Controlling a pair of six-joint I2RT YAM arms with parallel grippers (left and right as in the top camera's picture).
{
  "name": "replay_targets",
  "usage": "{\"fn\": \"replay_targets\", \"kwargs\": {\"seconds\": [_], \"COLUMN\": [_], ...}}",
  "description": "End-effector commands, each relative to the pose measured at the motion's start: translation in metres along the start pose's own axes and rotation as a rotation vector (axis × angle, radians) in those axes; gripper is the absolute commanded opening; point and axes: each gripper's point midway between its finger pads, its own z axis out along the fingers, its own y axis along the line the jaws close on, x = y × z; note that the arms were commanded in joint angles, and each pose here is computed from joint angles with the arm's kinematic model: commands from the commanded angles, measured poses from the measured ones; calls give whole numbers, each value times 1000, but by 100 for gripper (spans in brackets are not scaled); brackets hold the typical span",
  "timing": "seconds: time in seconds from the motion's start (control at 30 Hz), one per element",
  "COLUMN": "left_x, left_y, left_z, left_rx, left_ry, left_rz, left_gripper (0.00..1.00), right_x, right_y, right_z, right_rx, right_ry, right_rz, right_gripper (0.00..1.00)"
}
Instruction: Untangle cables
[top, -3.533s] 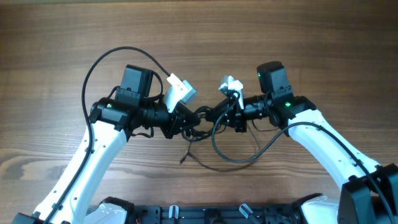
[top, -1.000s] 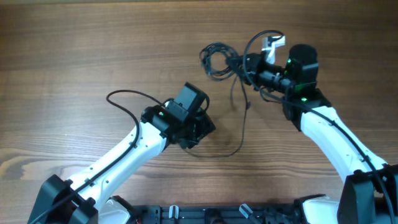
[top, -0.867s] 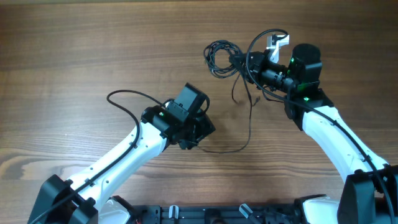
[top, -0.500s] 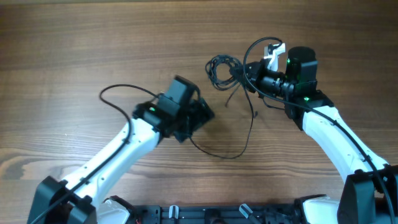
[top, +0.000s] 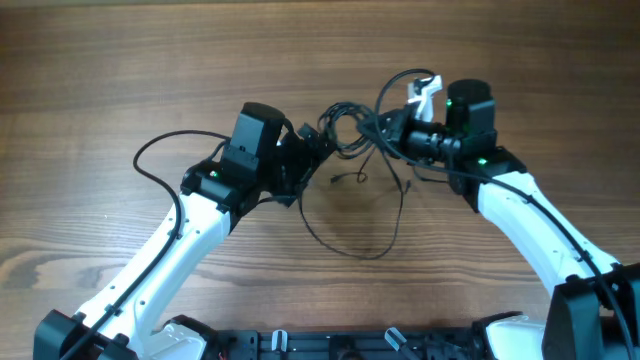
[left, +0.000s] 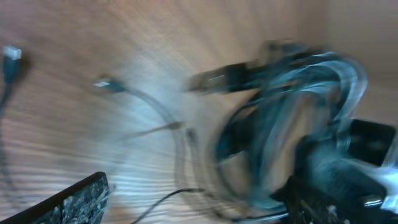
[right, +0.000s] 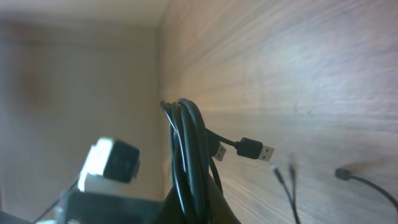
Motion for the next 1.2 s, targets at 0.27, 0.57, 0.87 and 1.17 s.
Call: {"fn": "replay_targets", "kwargs": {"seconds": [0.27,0.57,0.87,1.17], "left_x": [-7,13,4,-12], "left_y": [-7,-7,-1,22], "left_z": [0,10,9,2], "left_rx": [22,1,-18,-99], "left_ry": [-77,-133,-190,-309], "left_rz": [-187,-330,-332,-327], "left_gripper": [89,67,30,4], "right_x": [22,31,34,28], "right_y": [12,13,14,-2], "right_z": [13,24,25,24], "right_rx": [-16,15,16,79], "right_ry": [77,64,70,21], "right_rz": [194,282,283,135], "right_gripper": [4,4,4,45]}}
